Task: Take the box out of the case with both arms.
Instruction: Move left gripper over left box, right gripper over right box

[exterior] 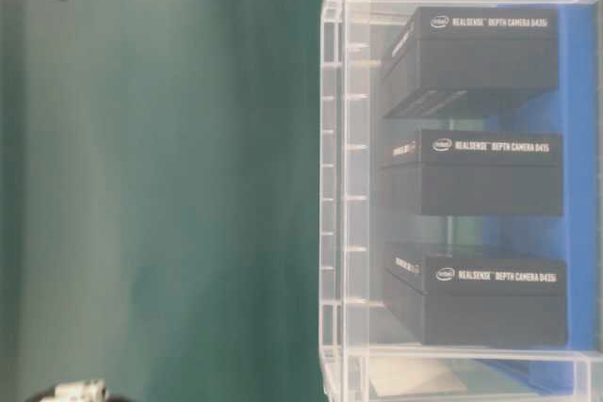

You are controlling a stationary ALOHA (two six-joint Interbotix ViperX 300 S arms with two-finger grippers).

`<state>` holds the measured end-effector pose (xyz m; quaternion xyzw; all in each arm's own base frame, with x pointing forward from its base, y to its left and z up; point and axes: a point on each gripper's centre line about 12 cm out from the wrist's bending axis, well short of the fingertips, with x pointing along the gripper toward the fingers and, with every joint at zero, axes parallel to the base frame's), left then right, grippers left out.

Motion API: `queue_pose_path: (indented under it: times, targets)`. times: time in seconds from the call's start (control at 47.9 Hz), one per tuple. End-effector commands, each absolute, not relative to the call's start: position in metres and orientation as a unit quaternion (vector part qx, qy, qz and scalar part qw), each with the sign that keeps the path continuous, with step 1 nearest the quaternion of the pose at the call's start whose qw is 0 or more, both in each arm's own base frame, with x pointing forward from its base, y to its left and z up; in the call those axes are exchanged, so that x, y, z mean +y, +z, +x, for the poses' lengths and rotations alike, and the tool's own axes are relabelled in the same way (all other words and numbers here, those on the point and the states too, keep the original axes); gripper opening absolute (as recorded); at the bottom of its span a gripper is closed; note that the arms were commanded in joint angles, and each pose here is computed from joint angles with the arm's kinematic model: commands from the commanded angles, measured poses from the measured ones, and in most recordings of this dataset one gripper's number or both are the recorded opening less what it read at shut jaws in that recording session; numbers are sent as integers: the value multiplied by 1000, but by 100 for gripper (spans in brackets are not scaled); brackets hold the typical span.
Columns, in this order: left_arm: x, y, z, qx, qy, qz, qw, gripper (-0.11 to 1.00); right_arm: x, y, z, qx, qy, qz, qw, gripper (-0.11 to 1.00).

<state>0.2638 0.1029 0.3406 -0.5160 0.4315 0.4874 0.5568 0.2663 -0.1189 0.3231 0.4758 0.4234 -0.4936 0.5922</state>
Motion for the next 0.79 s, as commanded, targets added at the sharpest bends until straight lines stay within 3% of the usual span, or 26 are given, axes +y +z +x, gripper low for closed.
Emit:
queue_pose_path:
  times: [0.0,0.272,0.773]
  targets:
    - [107,353,276,420,482,-518,569,85,-121,337,282,406,-484,482,607,96]
    - [116,357,310,424,474,-509,580,84,-129,338,332,395,-467,483,627,96]
    - [128,351,361,432,461,-496,596,85,-134,330,368,406,-455,488,625,96]
